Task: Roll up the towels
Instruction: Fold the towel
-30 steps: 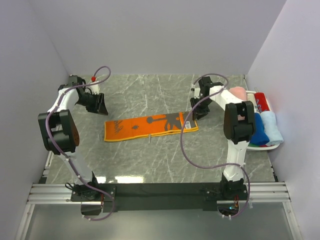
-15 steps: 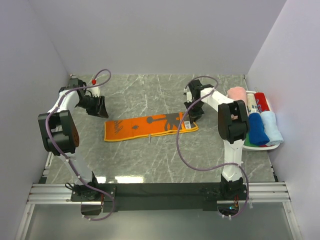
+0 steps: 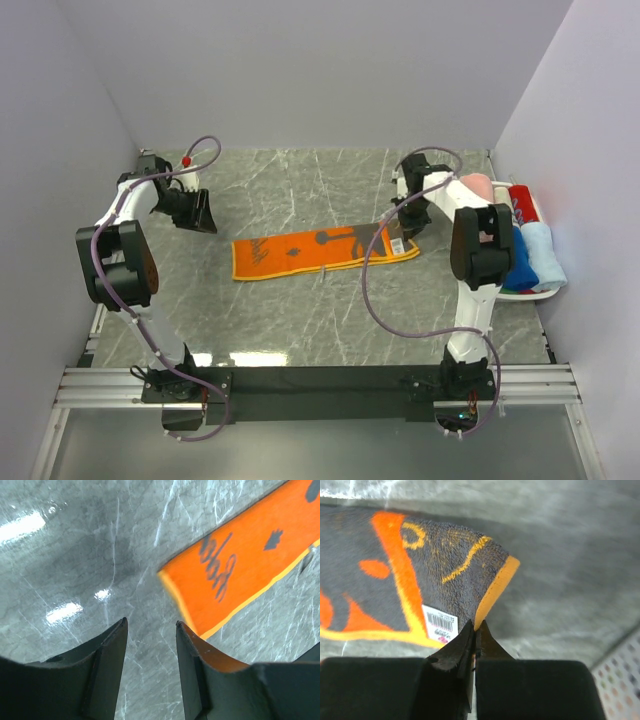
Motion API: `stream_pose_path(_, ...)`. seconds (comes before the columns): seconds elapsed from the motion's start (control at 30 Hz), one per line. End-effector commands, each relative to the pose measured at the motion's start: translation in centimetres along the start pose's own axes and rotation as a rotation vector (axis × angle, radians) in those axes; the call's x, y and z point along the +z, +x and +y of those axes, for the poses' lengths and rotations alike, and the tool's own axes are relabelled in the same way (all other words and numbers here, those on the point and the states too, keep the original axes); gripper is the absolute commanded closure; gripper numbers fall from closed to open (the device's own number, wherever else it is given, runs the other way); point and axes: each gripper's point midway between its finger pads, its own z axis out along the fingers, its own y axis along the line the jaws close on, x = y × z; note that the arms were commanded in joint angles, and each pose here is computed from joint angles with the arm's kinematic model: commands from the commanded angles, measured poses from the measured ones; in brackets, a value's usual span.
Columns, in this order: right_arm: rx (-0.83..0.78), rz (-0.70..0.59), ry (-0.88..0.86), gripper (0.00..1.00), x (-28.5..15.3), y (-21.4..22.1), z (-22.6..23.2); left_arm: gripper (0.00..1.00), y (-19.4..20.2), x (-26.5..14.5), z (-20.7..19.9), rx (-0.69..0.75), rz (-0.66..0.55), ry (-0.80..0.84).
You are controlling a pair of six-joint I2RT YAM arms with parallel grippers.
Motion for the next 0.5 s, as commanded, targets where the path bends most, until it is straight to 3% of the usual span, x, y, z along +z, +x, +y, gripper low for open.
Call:
stream_pose_path(0.0,-0.031,-0.092,0.015,1.0,-4.5,-1.7,0.0,0.51,-2.6,-1.8,-0.7,0.036,-0.082,-0.007)
stream_pose_path(0.07,-0.041,-0.093,-0.001,1.0,-5.1,-1.9,0.8,0.49,-2.7,-1.9,-0.6,0.034,-0.088,-0.015)
stream_pose_path(0.13,-0.046,-0.097,-0.029,1.0,-5.7,-2.1,1.8,0.24,-2.8,-1.9,-0.9,0.038,-0.095,-0.007)
stream_pose_path(0.2,-0.066,-0.1,-0.052,1.0,-5.9,-2.3,3.2,0.2,-3.0,-2.2,-1.0,0.039,-0.106,-0.008)
stream_pose_path(0.23,-0.069,-0.096,-0.067,1.0,-6.0,-2.3,3.8,0.01,-3.0,-2.2,-1.0,0.042,-0.108,-0.009)
stream_pose_path(0.47,-0.122,-0.066,-0.149,1.0,-5.4,-2.4,8.8,0.0,-3.3,-2.4,-1.0,0.031,-0.107,-0.005)
